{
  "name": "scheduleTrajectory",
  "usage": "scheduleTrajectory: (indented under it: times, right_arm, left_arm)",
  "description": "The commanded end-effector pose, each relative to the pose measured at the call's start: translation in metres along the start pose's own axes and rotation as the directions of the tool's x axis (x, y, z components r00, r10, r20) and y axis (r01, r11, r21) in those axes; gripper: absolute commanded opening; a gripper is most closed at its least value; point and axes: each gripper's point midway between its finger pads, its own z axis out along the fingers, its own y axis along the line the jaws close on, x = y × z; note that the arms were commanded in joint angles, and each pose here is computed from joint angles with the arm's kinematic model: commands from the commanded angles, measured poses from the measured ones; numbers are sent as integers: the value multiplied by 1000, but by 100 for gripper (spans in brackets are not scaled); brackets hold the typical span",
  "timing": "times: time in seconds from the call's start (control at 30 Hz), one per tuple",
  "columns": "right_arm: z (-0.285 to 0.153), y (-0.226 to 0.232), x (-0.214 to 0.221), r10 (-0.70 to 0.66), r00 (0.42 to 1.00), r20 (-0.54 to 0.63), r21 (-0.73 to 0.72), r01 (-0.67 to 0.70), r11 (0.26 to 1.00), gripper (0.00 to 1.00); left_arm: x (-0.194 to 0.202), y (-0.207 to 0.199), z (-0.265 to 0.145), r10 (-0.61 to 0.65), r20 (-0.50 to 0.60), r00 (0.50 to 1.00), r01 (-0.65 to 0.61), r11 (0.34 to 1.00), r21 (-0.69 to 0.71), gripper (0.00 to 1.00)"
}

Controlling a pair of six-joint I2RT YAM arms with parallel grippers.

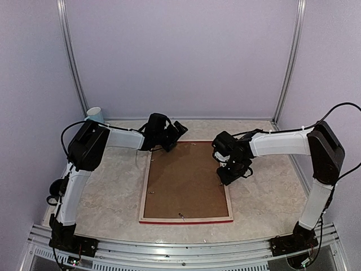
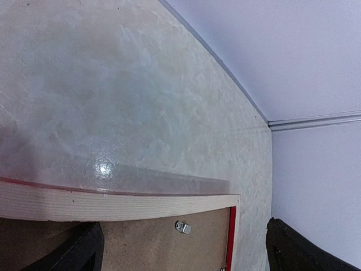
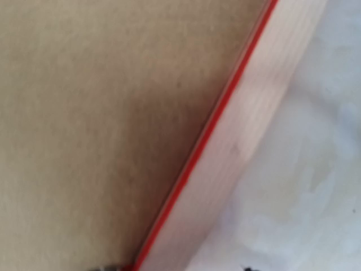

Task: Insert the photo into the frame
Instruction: Press the fastener onto the backboard.

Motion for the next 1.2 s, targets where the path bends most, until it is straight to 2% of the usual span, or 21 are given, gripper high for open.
scheduleTrajectory:
  times: [0.0, 0.17, 0.5, 0.93, 1.07, 1.17]
  right_arm:
    - [-10, -1, 19, -54, 998, -41, -10, 54, 999, 47]
    - [3, 0, 23, -57, 996, -75, -1, 57, 998, 47]
    - [-19, 9, -20, 15, 999, 52, -44, -13, 999, 48]
    - [-10, 13, -36, 113, 990, 79, -54, -109, 993, 49]
    - [-11, 10, -39, 129, 987, 97, -44, -125, 991, 50]
    - [-13, 8, -42, 148, 983, 109, -42, -144, 989, 51]
  left_arm:
    - [-7, 51, 8, -9, 49, 999, 17, 989, -147, 99]
    - [-6, 48, 8, 3, 46, 999, 3, 990, -140, 99]
    - [1, 29, 4, 26, 25, 999, -25, 998, -63, 99]
    - [-48, 11, 2, 119, 134, 984, -108, 990, -91, 99]
    - [-63, -18, -4, 171, 166, 971, -166, 985, -41, 99]
    - [-67, -41, -8, 205, 137, 969, -207, 978, 0, 99]
